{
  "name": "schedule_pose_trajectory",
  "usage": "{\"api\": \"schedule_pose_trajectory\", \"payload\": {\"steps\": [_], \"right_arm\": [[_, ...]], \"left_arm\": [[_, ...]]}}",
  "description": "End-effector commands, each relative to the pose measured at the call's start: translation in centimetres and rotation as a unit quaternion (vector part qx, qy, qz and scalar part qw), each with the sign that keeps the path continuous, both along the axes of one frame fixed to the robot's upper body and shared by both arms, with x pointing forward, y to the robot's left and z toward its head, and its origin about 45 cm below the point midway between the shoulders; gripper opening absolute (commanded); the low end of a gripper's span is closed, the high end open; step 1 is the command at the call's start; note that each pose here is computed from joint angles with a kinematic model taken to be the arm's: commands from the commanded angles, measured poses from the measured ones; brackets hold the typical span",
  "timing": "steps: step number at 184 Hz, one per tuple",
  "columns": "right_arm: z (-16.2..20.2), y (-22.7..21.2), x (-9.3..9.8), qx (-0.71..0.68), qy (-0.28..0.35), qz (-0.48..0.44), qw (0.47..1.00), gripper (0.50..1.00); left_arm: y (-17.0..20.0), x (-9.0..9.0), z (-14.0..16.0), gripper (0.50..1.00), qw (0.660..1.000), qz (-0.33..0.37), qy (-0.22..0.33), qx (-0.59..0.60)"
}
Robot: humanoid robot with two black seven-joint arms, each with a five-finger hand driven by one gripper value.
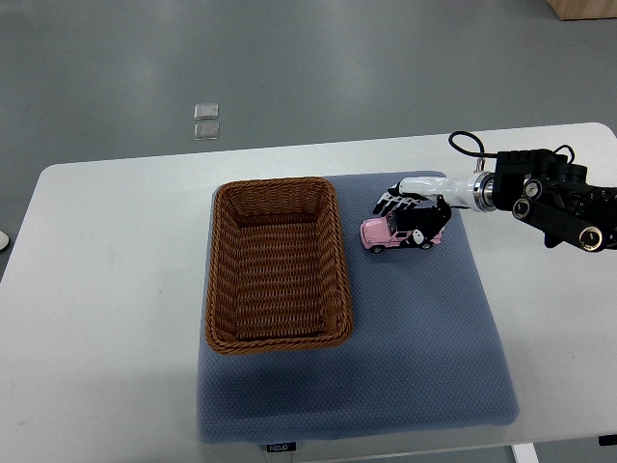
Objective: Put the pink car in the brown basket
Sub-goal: 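Lower the right hand and close its fingers around the pink car, then lift the pink car with the right hand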
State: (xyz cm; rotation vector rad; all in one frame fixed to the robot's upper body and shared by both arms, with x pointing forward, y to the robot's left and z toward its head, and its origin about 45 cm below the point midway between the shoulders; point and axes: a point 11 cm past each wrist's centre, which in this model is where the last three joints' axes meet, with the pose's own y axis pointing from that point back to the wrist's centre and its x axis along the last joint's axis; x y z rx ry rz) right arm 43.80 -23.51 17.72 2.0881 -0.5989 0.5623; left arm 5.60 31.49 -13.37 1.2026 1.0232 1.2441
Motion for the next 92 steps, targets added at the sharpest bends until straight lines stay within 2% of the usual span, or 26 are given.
{"api": "schedule_pose_trajectory", "payload": {"steps": [1, 14, 25, 32, 78, 79, 92], "right_arm": [[-0.3, -0.1, -0.2, -0.003, 0.001, 0.001, 1.000, 0.639], [-0.4, -0.2, -0.3, -0.011, -0.001, 0.006, 1.000, 0.560], [-0.4, -0.2, -0.2, -0.014, -0.003, 0.009, 1.000, 0.535], [-0.3, -0.2, -0.2, -0.014, -0.005, 0.010, 1.000, 0.500], [2.3, -1.5, 0.9, -0.013, -0.022, 0.005, 1.000, 0.500], [3.8, -2.1, 1.4, -0.011, -0.029, 0.005, 1.000, 0.500], [6.0, -2.2, 1.8, -0.010, -0.037, 0.014, 0.999, 0.500]], "left_arm": [[0.0, 0.0, 0.0, 1.000, 1.000, 0.000, 0.000, 0.000], [0.0, 0.0, 0.0, 1.000, 1.000, 0.000, 0.000, 0.000], [0.0, 0.0, 0.0, 1.000, 1.000, 0.000, 0.000, 0.000], [0.0, 0.0, 0.0, 1.000, 1.000, 0.000, 0.000, 0.000], [0.0, 0.0, 0.0, 1.000, 1.000, 0.000, 0.000, 0.000], [0.0, 0.0, 0.0, 1.000, 1.000, 0.000, 0.000, 0.000], [0.0, 0.0, 0.0, 1.000, 1.000, 0.000, 0.000, 0.000]]}}
